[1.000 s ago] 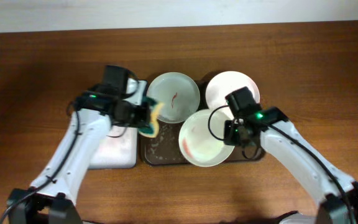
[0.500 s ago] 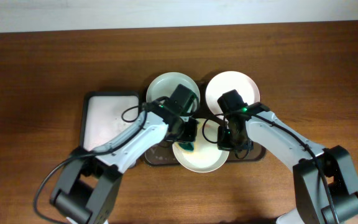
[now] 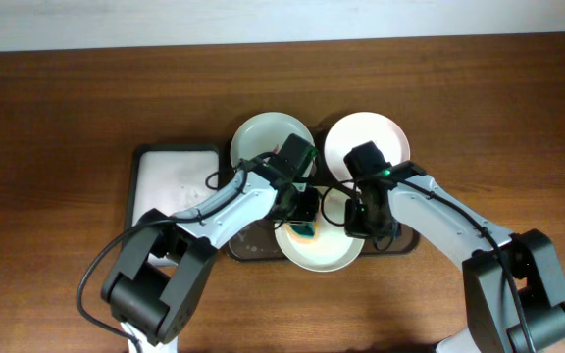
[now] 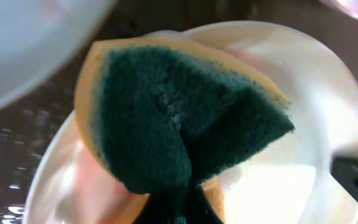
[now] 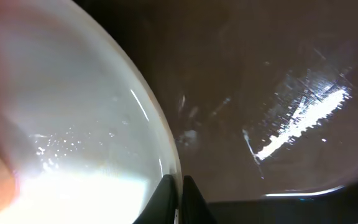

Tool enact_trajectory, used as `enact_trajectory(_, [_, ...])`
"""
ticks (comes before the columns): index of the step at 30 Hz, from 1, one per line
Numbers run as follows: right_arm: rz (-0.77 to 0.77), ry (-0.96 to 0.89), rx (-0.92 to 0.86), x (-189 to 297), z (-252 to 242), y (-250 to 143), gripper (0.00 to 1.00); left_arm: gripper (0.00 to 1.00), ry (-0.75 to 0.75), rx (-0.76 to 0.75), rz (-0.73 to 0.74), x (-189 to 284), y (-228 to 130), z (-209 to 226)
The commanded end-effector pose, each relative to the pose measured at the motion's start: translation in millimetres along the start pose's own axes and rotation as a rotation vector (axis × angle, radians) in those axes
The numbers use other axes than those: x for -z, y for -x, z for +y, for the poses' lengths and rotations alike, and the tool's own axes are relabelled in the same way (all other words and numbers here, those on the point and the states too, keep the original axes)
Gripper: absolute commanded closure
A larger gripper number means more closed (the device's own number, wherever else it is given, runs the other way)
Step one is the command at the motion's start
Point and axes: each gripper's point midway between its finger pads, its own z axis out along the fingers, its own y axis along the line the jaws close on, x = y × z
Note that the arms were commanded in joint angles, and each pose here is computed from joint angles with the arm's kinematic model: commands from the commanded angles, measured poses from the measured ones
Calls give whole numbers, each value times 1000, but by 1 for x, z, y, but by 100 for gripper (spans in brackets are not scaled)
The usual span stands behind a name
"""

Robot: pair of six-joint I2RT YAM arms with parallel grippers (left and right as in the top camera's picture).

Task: Clean dirty plates on tray and stack at the side
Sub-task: 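Scrub the tilted cream plate with the sponge in the left gripper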

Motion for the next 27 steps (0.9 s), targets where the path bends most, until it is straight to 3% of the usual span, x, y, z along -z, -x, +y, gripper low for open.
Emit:
enact_trajectory(1, [15, -13, 13, -6, -3, -2, 96, 100, -192, -58, 200, -20, -43, -24])
enact_trajectory(3, [15, -13, 13, -6, -3, -2, 96, 100, -291, -104, 235, -15, -50, -39])
enact_trajectory(10, [17, -15, 13, -6, -3, -3, 96, 100, -325, -102, 223, -8, -43, -33])
enact_trajectory(18, [18, -15, 20, -6, -3, -3, 96, 100, -215, -74, -77, 65, 25, 20])
enact_trajectory(21, [18, -15, 20, -6, -3, -3, 96, 100, -167, -83, -130, 78, 31, 25])
enact_trajectory(27, [18, -15, 20, -6, -3, -3, 96, 100, -137, -127, -99, 61, 20, 5])
